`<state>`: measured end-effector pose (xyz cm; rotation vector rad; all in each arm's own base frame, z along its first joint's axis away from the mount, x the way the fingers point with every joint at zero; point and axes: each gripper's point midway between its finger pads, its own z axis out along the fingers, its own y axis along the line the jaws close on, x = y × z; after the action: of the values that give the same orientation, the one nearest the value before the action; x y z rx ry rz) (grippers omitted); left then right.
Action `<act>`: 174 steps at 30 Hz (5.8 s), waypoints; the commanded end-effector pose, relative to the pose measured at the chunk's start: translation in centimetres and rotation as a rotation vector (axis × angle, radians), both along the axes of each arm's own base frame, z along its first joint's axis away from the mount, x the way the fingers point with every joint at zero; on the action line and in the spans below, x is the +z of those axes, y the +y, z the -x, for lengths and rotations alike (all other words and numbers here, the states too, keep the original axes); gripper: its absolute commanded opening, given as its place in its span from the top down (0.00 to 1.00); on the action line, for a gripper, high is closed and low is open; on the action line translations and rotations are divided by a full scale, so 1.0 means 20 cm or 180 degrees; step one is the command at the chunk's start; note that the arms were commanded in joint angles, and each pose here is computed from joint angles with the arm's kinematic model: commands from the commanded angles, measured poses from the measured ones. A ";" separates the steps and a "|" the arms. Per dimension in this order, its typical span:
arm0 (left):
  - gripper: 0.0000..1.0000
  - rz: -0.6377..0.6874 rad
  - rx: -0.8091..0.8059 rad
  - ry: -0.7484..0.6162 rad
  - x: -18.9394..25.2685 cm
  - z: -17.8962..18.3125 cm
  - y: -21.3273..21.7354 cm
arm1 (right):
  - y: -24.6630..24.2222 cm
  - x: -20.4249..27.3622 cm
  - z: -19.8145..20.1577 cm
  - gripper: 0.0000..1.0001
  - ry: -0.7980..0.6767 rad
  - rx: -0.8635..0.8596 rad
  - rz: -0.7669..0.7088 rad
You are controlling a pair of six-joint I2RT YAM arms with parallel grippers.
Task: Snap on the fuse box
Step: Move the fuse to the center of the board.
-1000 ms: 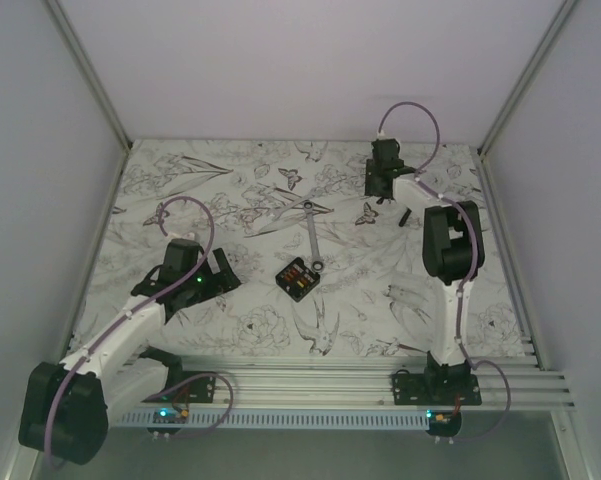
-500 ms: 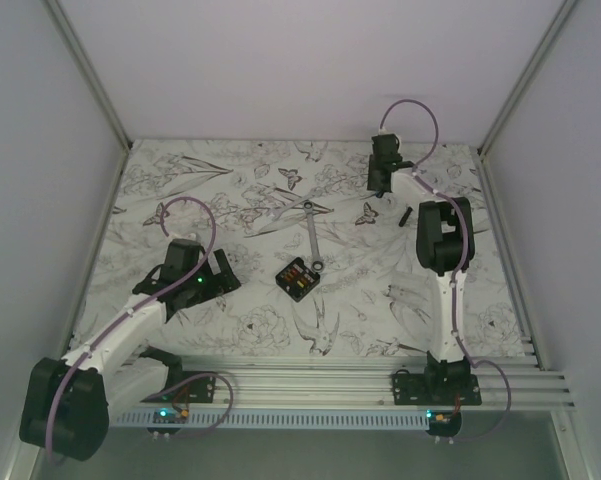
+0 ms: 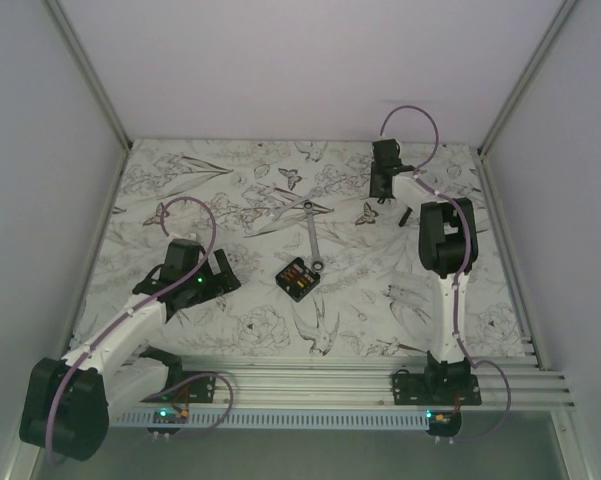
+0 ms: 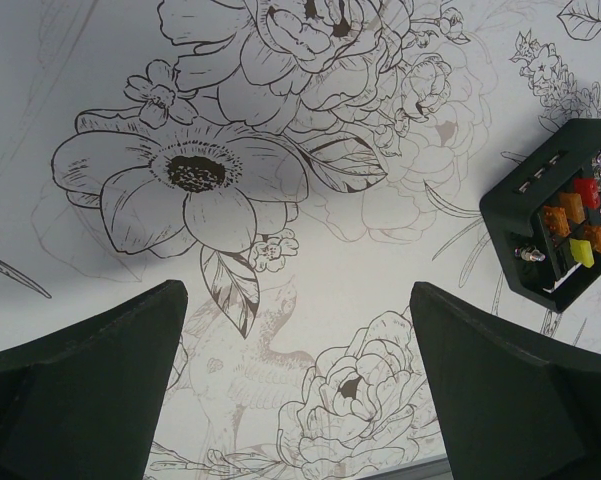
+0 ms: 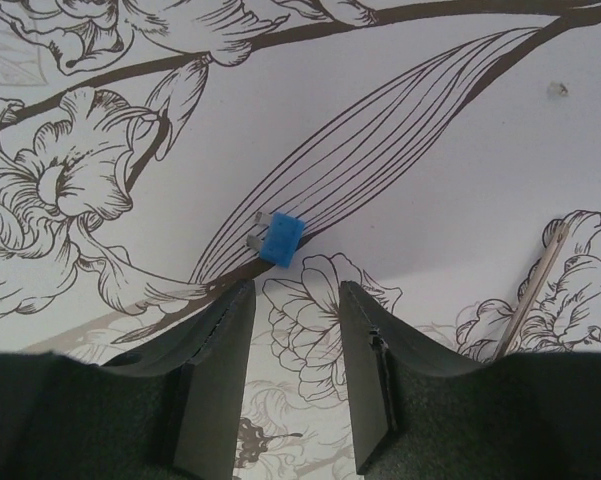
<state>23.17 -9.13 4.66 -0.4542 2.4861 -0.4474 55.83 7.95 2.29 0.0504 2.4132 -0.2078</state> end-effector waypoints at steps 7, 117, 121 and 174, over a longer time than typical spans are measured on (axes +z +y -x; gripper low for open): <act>0.00 -0.0054 0.0012 0.0011 0.00 0.01 0.02 | 0.00 0.07 -0.02 0.57 -0.0032 0.0323 -0.0207; 0.00 -0.0028 -0.0016 -0.0004 0.02 0.00 0.01 | 0.10 -0.15 0.08 0.74 0.0568 0.2146 -0.0181; 0.00 -0.0002 -0.0014 -0.0012 0.02 0.00 0.00 | 0.10 -0.11 0.14 0.75 0.0574 0.2076 -0.0190; 0.00 0.0357 -0.0109 -0.0046 0.08 0.01 -0.09 | 0.44 -0.10 1.41 0.64 0.1397 0.1795 -0.0146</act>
<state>22.88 -10.71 5.74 -0.4490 2.4743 -0.5770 29.71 17.46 1.17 -0.6601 2.6719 0.1362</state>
